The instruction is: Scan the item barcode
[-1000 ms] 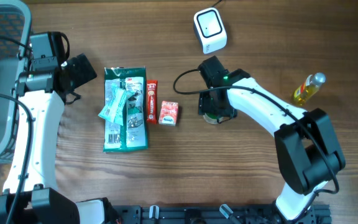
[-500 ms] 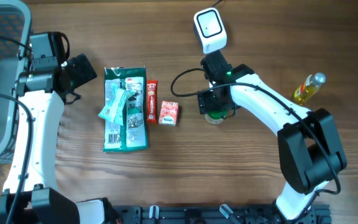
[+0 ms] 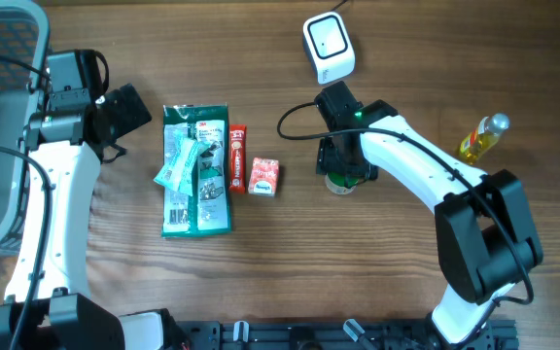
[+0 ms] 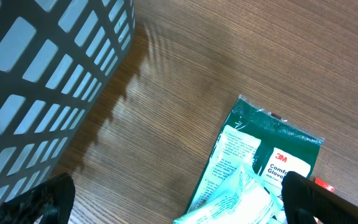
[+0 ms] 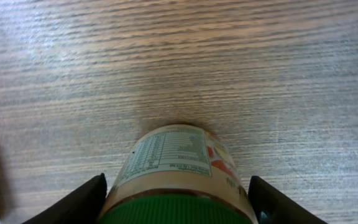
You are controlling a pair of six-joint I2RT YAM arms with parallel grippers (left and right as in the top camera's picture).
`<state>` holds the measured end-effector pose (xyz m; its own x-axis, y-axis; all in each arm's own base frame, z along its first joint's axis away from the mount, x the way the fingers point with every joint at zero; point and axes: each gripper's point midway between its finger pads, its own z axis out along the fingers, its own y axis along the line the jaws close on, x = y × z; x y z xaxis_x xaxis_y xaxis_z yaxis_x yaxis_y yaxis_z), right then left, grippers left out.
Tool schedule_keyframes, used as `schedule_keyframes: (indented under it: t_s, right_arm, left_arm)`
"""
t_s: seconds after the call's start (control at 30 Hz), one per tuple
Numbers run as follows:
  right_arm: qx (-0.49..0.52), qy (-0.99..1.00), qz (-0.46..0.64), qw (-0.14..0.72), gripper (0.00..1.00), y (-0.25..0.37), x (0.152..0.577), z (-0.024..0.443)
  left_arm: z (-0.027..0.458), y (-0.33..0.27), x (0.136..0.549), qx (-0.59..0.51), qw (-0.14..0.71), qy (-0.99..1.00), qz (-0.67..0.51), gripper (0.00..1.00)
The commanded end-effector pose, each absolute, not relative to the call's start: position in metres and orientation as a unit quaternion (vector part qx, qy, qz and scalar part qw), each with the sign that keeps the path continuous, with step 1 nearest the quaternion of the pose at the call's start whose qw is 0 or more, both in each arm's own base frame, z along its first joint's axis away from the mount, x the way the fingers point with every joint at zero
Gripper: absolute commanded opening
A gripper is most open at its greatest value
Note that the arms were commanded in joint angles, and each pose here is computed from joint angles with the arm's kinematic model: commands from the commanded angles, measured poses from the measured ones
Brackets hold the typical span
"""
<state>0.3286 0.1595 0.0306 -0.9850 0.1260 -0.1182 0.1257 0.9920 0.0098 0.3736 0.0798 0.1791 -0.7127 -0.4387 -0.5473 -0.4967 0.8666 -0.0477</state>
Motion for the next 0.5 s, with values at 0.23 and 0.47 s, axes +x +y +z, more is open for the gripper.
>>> schedule_keyframes:
  t_s: [0.23, 0.47]
  right_arm:
    - [0.036, 0.998, 0.01, 0.046, 0.77, 0.16, 0.32, 0.032]
    - [0.037, 0.999, 0.005, 0.037, 0.76, 0.157, 0.312, 0.022]
  left_arm:
    - [0.182, 0.082, 0.375, -0.262, 0.287, 0.92, 0.051, 1.0]
    - [0.182, 0.082, 0.375, -0.262, 0.287, 0.92, 0.051, 1.0]
